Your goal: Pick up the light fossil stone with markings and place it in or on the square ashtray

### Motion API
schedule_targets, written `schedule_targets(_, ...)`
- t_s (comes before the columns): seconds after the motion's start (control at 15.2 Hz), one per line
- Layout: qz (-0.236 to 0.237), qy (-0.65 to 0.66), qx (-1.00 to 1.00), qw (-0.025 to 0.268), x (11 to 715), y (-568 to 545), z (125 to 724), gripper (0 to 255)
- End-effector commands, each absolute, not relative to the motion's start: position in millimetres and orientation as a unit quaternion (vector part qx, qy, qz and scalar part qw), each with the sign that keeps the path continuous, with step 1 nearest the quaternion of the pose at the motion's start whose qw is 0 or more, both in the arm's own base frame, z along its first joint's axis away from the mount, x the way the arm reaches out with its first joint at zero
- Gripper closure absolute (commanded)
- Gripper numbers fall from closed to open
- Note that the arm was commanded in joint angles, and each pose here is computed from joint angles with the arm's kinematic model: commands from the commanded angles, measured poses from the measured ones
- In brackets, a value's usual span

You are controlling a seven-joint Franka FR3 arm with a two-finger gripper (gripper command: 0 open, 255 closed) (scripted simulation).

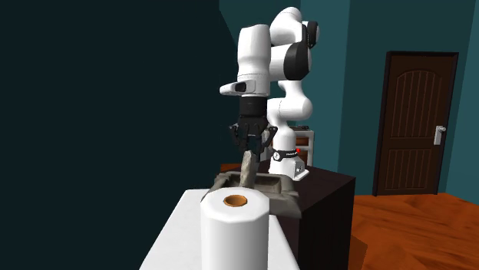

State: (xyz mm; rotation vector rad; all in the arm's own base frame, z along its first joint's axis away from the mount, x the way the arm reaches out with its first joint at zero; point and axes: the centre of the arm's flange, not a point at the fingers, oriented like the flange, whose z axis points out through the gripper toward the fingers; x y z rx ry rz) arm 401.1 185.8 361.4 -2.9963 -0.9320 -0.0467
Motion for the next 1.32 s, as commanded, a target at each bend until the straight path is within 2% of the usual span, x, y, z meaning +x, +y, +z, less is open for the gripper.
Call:
schedule_targets(0.0,-0.008,-0.298,-0.954,0.002,398.9,186.2,356.2,255)
schedule_targets(0.07,-0.008,-0.298,-0.954,0.002,398.9,186.2,356.2,255)
schedule_targets(0.13,-0.008,-0.298,-0.954,0.002,398.8,186.0,355.2,0)
schedule_targets(0.46,-0.008,-0.298,-0.954,0.002,398.9,186.2,356.2,0)
schedule_targets(0.73,-0.008,-0.298,-0.954,0.002,398.2,185.8,406.2,0)
schedule_targets(1.25,-0.008,-0.298,-0.954,0.002,398.2,185.8,406.2,0)
